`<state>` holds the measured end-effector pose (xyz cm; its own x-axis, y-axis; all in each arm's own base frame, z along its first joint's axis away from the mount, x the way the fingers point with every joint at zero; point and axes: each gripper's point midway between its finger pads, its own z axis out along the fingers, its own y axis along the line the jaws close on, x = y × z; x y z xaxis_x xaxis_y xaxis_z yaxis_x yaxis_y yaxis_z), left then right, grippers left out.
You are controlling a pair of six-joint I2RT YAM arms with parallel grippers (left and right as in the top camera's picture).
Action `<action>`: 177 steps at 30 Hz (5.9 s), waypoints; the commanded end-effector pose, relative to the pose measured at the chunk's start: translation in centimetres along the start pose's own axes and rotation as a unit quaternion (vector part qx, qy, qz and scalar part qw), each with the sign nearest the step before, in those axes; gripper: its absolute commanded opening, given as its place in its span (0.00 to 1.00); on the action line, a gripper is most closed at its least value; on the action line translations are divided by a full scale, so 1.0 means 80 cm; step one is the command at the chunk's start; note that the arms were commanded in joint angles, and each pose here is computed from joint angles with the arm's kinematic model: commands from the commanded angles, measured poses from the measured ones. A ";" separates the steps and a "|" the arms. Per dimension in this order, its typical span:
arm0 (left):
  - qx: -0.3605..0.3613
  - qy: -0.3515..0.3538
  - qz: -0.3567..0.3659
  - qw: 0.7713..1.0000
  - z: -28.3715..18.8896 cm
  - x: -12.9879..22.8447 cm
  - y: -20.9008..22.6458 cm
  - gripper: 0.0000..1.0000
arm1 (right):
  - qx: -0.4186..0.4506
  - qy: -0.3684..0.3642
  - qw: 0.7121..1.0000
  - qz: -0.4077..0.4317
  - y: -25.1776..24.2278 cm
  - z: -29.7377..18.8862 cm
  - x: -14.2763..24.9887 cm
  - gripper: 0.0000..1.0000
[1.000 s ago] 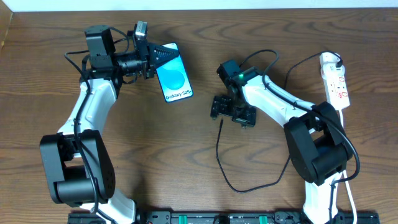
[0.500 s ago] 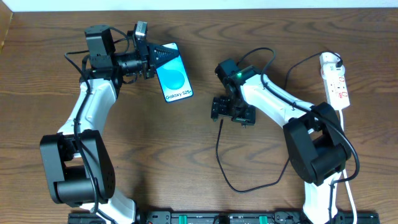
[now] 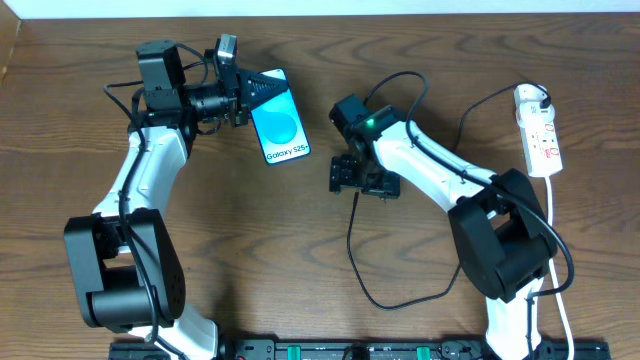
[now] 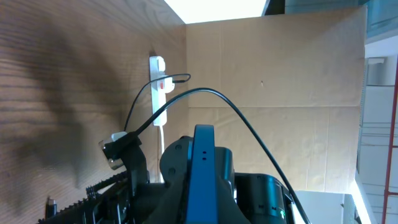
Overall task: Plug charger to phone and switch on socket
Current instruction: 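Move the right gripper over the black cable's USB-C plug, then lower the right gripper and close it on the USB-C plug, then lift the plug and carry it toward the phone's bottom port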
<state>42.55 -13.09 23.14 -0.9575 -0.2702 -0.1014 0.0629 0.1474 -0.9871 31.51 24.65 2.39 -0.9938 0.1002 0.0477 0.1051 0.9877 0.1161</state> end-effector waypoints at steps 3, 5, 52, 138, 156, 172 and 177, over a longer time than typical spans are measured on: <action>0.012 0.008 0.024 1.000 -0.004 0.005 -0.018 0.08 | 0.024 -0.018 1.000 -0.008 0.006 0.005 0.001 0.88; 0.012 0.008 0.024 1.000 -0.004 0.005 -0.017 0.07 | 0.025 -0.017 0.999 -0.010 0.008 0.007 0.002 0.88; 0.012 0.008 0.024 1.000 -0.004 0.005 -0.018 0.07 | 0.056 -0.009 0.998 0.000 0.014 0.037 0.020 0.44; 0.051 -0.118 0.217 0.968 -0.027 -0.062 -0.100 0.07 | -0.658 0.032 0.675 -0.331 0.140 -0.191 -0.021 0.01; 0.041 -0.130 0.242 0.961 -0.057 -0.072 -0.094 0.07 | -0.661 0.013 0.635 -0.399 0.186 -0.218 -0.001 0.01; 0.034 -0.149 0.228 0.962 -0.086 -0.082 -0.089 0.08 | -0.661 0.009 0.634 -0.402 0.185 -0.220 -0.003 0.01; 0.039 -0.133 0.229 0.963 -0.078 -0.075 -0.090 0.08 | -0.661 0.004 0.631 -0.407 0.186 -0.222 -0.004 0.01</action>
<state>46.92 -5.81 30.17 -0.7227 -0.4633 -0.5129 0.4490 0.2495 -0.8580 33.90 37.29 21.73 -0.7414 -0.3718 -0.5587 -0.5048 -0.2397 0.8293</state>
